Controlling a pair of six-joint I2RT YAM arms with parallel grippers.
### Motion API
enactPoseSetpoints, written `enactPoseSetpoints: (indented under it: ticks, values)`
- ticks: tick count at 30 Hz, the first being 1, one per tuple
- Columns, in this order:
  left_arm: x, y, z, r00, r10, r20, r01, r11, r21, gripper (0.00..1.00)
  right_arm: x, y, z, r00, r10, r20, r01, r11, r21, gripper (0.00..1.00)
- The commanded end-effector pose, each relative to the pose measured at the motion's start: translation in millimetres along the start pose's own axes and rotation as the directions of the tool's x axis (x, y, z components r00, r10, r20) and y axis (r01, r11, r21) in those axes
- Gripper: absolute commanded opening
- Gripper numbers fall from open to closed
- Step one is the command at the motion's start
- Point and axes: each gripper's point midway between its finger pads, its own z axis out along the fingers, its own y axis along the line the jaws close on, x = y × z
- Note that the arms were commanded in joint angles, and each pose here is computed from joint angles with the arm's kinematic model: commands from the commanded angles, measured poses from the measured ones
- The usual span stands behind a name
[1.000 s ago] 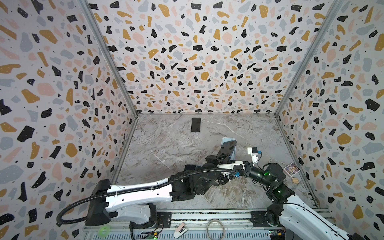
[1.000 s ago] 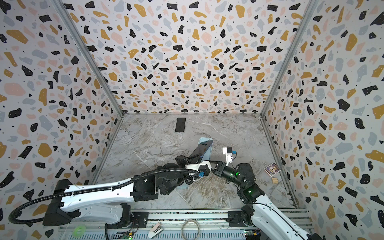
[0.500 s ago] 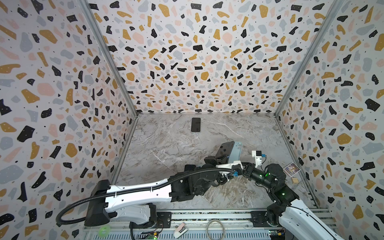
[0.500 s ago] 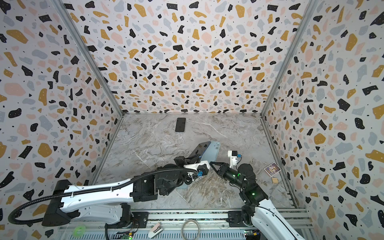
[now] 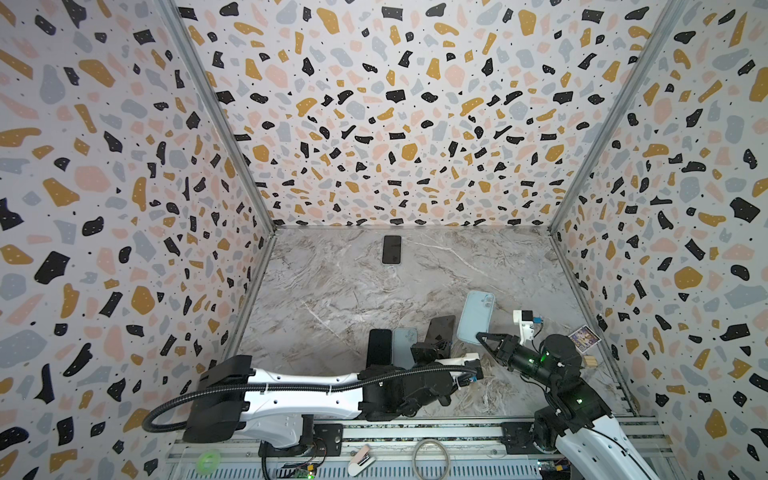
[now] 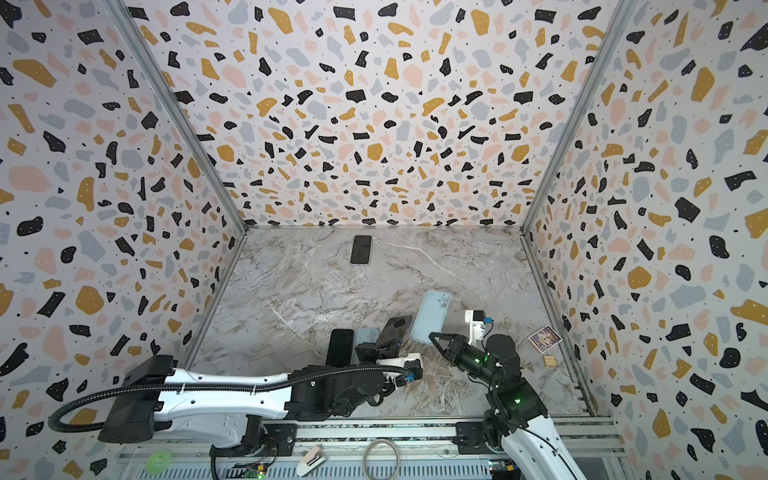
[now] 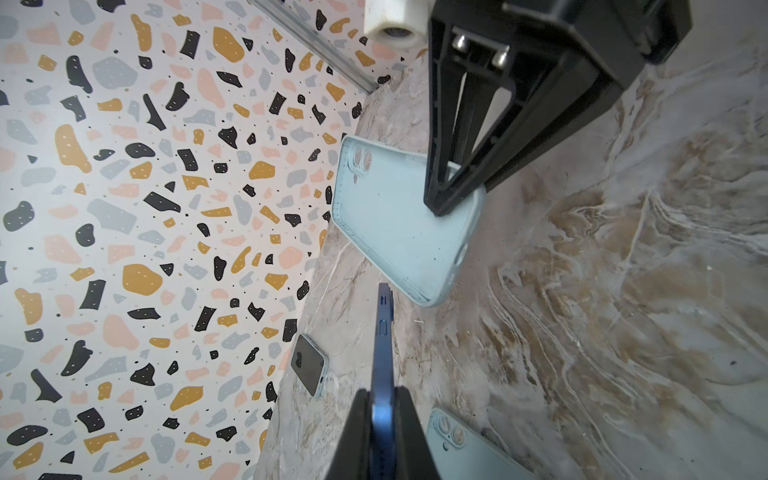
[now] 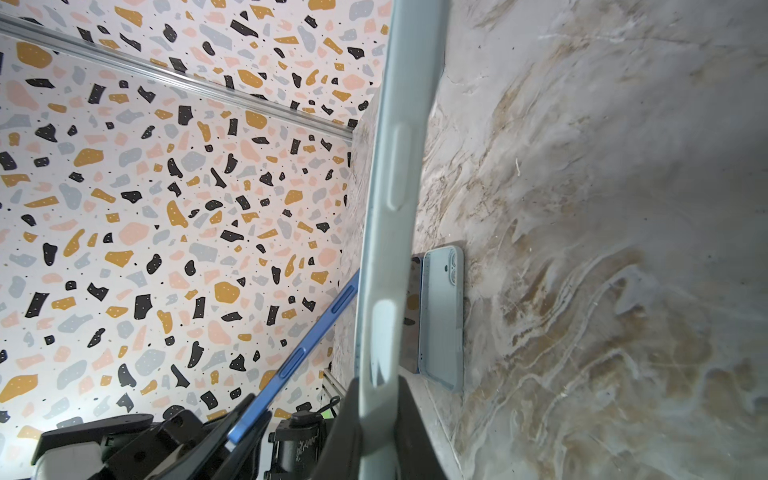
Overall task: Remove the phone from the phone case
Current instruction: 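Pull the blue phone from the mint case with left gripper while right holds case, then lower the blue phone and mint case onto the table with both grippers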
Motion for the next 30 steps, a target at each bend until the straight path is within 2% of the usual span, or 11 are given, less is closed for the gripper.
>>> enactPoseSetpoints:
  ticks: [1,10,30]
  values:
    - [-4,8,-2,0.996,-0.084,0.002,0.084,0.995,-0.047,0.00,4,-1,-4,0.999,-0.026,-0.020,0.026,1.000,0.016,0.00]
    - [18,-32,6,0.996,-0.068,-0.062,0.067,0.998,-0.020,0.00,6,-1,-4,0.999,-0.035,-0.039,0.036,0.999,0.033,0.00]
    - [37,-60,19,0.993,-0.031,-0.116,0.030,1.000,-0.007,0.00,10,-2,-5,0.998,-0.041,-0.054,0.043,0.999,0.033,0.00]
